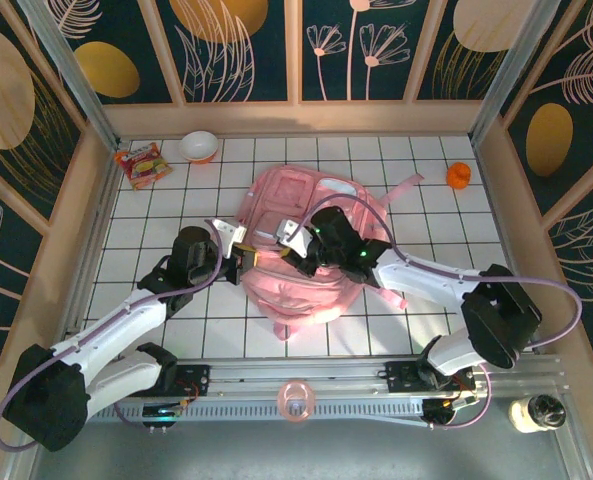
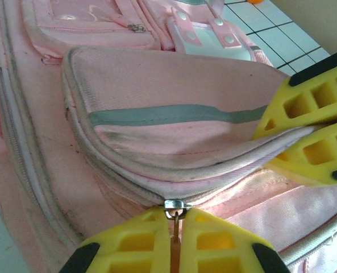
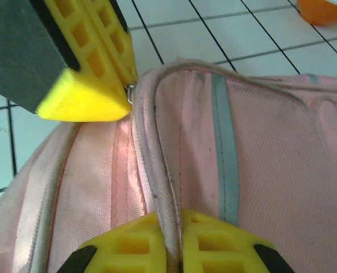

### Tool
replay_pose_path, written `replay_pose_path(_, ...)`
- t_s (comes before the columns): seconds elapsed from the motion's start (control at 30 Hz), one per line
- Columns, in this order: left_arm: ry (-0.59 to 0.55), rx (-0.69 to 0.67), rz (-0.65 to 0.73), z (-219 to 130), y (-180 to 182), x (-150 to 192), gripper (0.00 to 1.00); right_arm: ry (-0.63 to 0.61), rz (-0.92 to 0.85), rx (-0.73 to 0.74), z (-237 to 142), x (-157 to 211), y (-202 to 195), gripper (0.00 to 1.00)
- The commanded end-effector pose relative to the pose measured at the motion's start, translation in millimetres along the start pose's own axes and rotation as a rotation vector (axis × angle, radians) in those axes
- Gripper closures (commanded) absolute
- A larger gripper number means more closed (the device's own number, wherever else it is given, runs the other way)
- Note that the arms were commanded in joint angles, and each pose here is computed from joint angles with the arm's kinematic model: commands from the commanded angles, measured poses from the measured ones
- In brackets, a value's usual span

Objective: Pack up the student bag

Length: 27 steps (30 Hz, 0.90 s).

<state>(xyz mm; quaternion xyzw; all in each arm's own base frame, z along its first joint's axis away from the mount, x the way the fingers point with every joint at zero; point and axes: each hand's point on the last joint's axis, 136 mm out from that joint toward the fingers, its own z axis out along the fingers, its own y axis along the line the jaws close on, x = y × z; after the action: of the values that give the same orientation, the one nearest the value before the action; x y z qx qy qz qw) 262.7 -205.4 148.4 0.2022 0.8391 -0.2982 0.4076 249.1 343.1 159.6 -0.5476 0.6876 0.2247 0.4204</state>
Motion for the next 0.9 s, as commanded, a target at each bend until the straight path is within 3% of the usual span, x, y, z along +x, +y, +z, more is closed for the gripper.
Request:
replay_pose_path(0.0, 0.003, -0.187, -0.013, -7, 40, -2, 0.93, -0.146, -0.031, -0.074, -38, -26, -2, 1.0)
replay_pose_path(0.17, 0.018, -0.275, -0.005, -4, 63, -7, 0.88, -0.158, -0.07, -0.176, -54, -21, 4, 1.0)
replay_pose_path(0.33, -0.001, -0.279, 0.015, -1, 65, -21, 0.82, -0.164, -0.083, -0.214, -56, -23, 2, 1.0)
replay_pose_path(0.5, -0.011, -0.253, 0.023, 3, 63, -20, 0.99, -0.192, -0.096, -0.228, -57, -31, 0, 1.0)
replay_pose_path(0.67, -0.028, -0.286, 0.017, 12, 78, -20, 0.99, -0.222, -0.111, -0.274, -66, -35, 7, 1.0)
replay_pose_path(0.73, -0.034, -0.297, 0.009, 17, 82, -25, 0.91, -0.225, -0.108, -0.276, -68, -36, 6, 1.0)
replay_pose_path(0.87, -0.108, -0.209, 0.052, 12, 62, -54, 0.62, -0.218, -0.074, -0.197, -66, -37, -10, 1.0)
